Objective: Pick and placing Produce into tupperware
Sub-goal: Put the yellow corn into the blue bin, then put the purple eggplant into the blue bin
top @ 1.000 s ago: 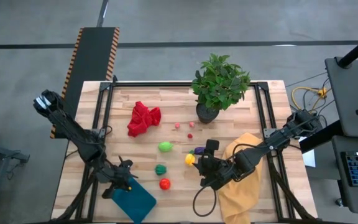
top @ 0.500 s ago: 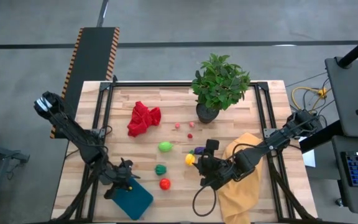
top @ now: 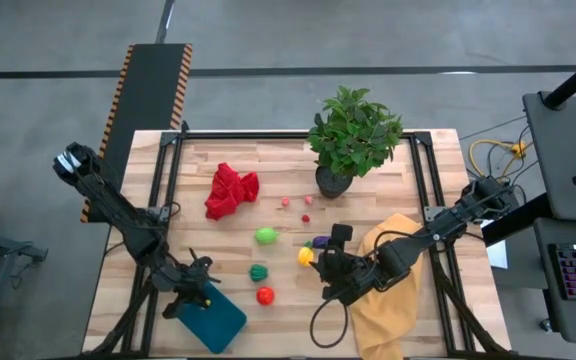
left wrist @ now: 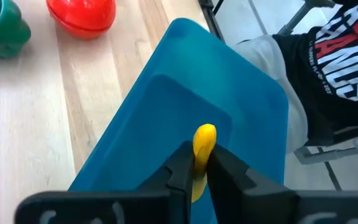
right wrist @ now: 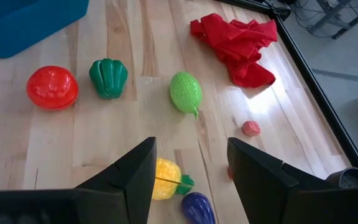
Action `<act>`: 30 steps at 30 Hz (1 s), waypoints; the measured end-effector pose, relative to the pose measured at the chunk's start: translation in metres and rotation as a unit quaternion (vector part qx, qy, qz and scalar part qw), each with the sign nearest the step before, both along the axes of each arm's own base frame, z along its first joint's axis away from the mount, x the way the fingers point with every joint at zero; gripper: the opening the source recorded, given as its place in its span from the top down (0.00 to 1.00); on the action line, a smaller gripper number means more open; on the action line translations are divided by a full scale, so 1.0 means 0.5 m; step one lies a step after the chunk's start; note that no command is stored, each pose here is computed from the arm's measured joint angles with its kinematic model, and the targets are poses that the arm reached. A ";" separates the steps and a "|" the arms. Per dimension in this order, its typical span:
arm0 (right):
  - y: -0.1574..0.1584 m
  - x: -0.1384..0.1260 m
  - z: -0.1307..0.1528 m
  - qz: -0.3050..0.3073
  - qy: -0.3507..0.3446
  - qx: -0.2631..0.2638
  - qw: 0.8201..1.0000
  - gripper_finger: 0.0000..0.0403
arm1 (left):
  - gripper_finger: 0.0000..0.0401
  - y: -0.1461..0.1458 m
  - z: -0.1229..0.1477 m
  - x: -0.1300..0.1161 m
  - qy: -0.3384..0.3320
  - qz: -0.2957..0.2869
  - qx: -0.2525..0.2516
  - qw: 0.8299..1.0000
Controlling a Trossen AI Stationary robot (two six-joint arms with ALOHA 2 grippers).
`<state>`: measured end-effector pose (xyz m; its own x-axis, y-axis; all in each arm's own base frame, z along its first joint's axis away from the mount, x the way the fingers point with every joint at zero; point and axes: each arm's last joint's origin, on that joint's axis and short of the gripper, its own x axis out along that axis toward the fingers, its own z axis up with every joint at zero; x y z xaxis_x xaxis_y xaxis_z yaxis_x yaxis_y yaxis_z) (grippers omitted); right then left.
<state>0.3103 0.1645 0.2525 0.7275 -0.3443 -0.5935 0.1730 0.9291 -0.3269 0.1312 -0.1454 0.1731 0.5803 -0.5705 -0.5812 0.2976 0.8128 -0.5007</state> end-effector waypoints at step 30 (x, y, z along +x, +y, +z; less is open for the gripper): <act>0.002 0.016 0.007 0.015 -0.027 -0.001 1.000 0.53 | 0.73 0.035 0.150 0.000 -0.284 -0.007 0.087 0.955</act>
<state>0.3182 0.1654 0.2560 0.7688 -0.3240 -0.5514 0.1634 0.9331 -0.3205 0.1314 -0.1278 0.2481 0.8231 -0.5042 -0.2615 0.4927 0.8628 -0.1129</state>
